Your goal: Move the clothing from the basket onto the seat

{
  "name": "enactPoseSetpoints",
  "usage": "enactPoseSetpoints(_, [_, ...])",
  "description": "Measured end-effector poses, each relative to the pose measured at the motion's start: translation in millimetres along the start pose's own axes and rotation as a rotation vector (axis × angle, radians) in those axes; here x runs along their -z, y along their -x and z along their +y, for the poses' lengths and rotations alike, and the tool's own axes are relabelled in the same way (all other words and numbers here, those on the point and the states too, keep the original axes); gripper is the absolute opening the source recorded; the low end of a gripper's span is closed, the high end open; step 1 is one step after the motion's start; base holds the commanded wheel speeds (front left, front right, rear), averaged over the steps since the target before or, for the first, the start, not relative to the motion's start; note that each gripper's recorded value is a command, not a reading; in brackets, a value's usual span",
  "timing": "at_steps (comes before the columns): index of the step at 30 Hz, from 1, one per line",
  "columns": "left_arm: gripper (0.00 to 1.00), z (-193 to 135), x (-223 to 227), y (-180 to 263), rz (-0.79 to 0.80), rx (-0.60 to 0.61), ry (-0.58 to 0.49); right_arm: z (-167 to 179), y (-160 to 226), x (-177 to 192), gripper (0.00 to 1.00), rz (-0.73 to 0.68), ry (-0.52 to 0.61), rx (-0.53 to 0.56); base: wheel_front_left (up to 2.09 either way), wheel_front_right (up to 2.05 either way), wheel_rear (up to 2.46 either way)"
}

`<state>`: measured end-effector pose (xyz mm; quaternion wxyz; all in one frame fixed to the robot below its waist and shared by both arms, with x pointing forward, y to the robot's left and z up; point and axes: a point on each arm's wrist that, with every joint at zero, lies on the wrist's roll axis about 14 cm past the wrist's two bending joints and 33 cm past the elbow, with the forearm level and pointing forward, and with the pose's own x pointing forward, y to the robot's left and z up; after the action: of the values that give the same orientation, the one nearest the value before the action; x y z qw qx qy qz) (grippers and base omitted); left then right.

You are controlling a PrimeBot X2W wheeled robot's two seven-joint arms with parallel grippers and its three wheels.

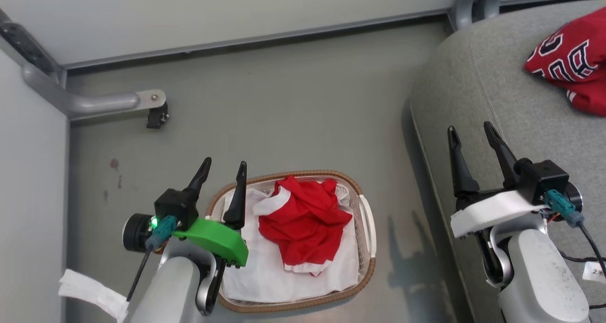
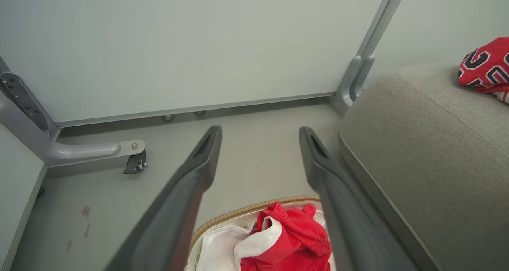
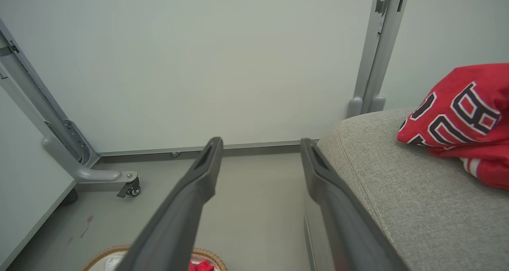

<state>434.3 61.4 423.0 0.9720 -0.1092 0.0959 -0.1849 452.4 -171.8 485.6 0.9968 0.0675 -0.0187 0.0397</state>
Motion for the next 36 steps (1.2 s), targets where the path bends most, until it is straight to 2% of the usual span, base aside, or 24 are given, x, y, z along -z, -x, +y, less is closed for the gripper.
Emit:
enactPoseSetpoints(8, [1.00,-9.0,69.8,-36.8,0.220,0.108,-0.079,-20.8,-8.0,21.9,1.00,0.047,-0.007,0.046,0.00,0.00,0.00])
enactPoseSetpoints(15, [1.00,-8.3,131.0,-58.5,0.386,0.164,-0.090,-36.9,-15.8,44.1,1.00,0.091,-0.019,0.078,0.00,0.00,0.00])
enactPoseSetpoints(26, [1.00,9.0,227.3,-66.3,0.622,0.200,-0.089,-65.7,-21.0,79.7,1.00,0.167,0.002,0.133,0.00,0.00,0.00])
enactPoseSetpoints(36, [1.00,-4.7,283.5,-62.2,0.748,0.245,-0.047,-85.6,-14.2,100.3,1.00,0.229,0.037,0.174,0.00,0.00,0.00])
